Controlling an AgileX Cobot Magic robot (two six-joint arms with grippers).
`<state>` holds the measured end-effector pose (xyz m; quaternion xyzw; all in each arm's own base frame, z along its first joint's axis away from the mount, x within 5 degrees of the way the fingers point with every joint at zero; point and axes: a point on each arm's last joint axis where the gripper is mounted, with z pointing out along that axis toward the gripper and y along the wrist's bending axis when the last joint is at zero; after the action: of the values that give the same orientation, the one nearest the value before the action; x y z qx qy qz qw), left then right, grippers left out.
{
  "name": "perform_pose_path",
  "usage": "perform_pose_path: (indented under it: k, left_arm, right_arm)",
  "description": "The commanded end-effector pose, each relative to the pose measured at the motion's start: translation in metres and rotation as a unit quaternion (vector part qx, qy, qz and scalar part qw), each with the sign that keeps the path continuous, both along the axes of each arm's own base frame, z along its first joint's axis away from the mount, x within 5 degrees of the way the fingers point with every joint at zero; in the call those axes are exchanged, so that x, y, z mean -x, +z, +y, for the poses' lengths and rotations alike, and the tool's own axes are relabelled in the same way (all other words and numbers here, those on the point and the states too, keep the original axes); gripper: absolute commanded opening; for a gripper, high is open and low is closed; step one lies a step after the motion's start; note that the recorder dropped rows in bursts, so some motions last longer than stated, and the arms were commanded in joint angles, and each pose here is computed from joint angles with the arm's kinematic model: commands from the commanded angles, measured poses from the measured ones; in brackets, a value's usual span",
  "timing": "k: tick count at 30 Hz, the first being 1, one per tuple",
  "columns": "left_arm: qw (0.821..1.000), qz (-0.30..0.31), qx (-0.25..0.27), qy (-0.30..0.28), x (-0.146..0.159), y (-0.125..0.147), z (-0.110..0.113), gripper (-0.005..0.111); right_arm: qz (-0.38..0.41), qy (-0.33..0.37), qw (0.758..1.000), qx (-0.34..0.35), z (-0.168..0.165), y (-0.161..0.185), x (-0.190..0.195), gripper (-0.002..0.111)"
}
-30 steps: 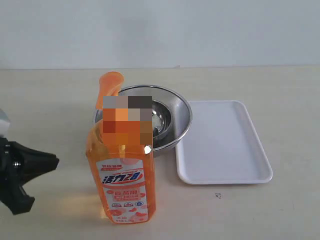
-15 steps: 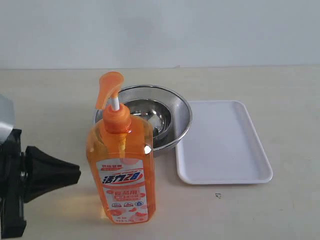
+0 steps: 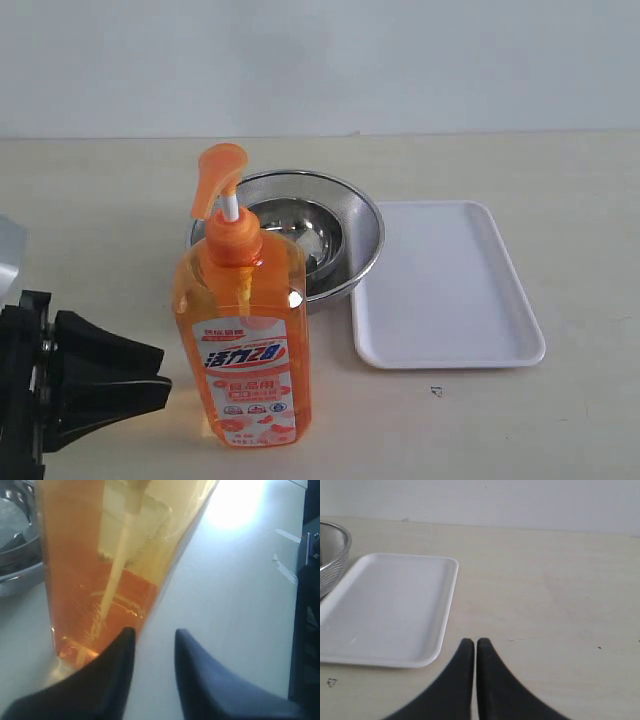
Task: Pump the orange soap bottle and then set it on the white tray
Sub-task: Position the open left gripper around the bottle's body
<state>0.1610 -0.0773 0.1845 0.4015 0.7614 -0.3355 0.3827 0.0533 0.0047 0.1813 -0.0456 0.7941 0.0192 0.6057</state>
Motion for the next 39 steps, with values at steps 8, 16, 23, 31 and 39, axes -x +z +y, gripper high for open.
perform_pose_path:
  k: [8, 16, 23, 31, 39]
  left_arm:
    - [0.997, 0.01, 0.052, 0.048, -0.0054, 0.0057, -0.0011, 0.091]
    - [0.996, 0.015, 0.068, 0.059, -0.0069, 0.0079, -0.0015, 0.095]
    - [0.996, 0.015, 0.069, 0.062, -0.0072, 0.008, -0.0013, 0.095]
    - [0.995, 0.021, 0.072, 0.066, -0.0072, 0.008, -0.0014, 0.095]
    - [0.994, 0.021, 0.077, 0.079, -0.0094, 0.0089, -0.0006, 0.095]
  right_arm:
    - [-0.007, -0.001, 1.0, 0.001, -0.0001, 0.0011, 0.0, 0.0]
    - [-0.007, -0.001, 1.0, 0.001, -0.0001, 0.0011, 0.0, 0.0]
    - [-0.007, -0.001, 1.0, 0.001, -0.0001, 0.0011, 0.0, 0.0]
    - [-0.004, -0.001, 1.0, 0.001, -0.0001, 0.0005, 0.0001, 0.0]
    - [-0.004, -0.001, 1.0, 0.001, -0.0001, 0.0005, 0.0001, 0.0]
